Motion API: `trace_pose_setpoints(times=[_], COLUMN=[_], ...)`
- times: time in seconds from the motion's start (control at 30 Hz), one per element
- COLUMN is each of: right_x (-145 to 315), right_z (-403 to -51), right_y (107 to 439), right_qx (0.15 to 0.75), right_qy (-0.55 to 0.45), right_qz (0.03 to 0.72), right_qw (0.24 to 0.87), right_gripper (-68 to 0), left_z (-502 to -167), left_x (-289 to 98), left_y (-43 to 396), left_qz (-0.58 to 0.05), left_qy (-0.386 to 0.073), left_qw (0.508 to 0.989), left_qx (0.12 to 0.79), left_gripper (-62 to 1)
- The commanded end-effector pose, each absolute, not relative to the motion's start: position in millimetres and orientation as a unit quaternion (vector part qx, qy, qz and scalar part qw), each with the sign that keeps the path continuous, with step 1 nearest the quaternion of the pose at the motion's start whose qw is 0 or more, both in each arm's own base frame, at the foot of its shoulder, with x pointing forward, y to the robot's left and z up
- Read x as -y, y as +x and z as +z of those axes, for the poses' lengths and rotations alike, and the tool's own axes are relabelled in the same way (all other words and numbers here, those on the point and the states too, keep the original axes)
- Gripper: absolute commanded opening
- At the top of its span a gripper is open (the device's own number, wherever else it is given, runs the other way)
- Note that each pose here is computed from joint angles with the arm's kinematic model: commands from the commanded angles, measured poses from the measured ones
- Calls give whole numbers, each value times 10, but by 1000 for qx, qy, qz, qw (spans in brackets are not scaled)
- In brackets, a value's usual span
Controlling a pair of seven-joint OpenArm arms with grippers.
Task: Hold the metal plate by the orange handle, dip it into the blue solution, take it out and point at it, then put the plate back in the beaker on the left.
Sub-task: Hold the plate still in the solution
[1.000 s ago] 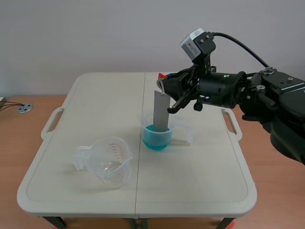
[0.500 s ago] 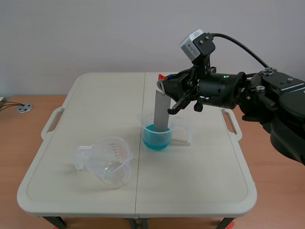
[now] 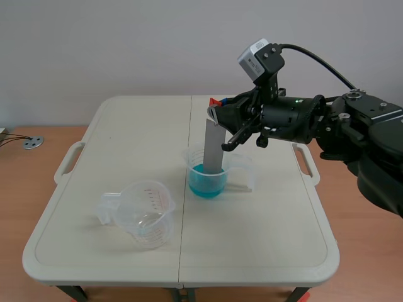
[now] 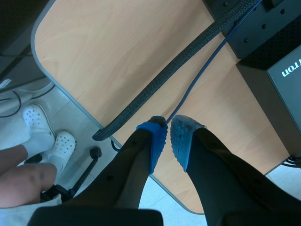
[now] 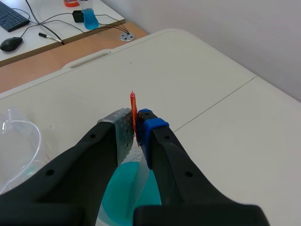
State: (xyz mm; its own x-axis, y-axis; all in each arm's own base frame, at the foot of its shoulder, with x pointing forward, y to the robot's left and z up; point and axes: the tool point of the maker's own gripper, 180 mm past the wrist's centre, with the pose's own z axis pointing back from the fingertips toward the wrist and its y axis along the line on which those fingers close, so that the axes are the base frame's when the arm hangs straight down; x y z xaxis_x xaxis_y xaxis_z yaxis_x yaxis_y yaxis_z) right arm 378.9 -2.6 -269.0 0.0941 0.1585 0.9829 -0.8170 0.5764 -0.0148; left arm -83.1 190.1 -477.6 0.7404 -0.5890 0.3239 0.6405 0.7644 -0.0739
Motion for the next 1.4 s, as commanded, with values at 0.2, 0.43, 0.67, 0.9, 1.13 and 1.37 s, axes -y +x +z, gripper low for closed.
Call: trace_pose_setpoints(times=[0.2, 0.43, 0.67, 0.9, 1.13, 1.37], right_x=[13, 12, 28, -35, -33, -52], right_z=[-2658, -2658, -2625, -2467, -2167, -1891], right_y=[3806, 3806, 3822, 3765, 3722, 3680], right_qx=[571, 571, 575, 580, 599, 613], right_qy=[288, 289, 289, 311, 318, 308], right_qz=[363, 363, 361, 373, 381, 400], right_qw=[678, 678, 675, 654, 629, 608], right_gripper=[-662, -662, -662, -662, -660, -660], left_z=[-4751, -4751, -4751, -4751, -4751, -4751], left_x=[-1856, -1857, -1857, -1855, -1855, -1855], left_y=[-828, -829, -829, -829, -829, -828], left_qz=[-328, -328, -328, -328, -328, -328], left_qy=[-96, -96, -96, -96, -96, -96], left_qw=[928, 928, 928, 928, 928, 928], left_qx=[147, 147, 147, 147, 147, 147], left_gripper=[-526, -526, -526, -526, -526, -526])
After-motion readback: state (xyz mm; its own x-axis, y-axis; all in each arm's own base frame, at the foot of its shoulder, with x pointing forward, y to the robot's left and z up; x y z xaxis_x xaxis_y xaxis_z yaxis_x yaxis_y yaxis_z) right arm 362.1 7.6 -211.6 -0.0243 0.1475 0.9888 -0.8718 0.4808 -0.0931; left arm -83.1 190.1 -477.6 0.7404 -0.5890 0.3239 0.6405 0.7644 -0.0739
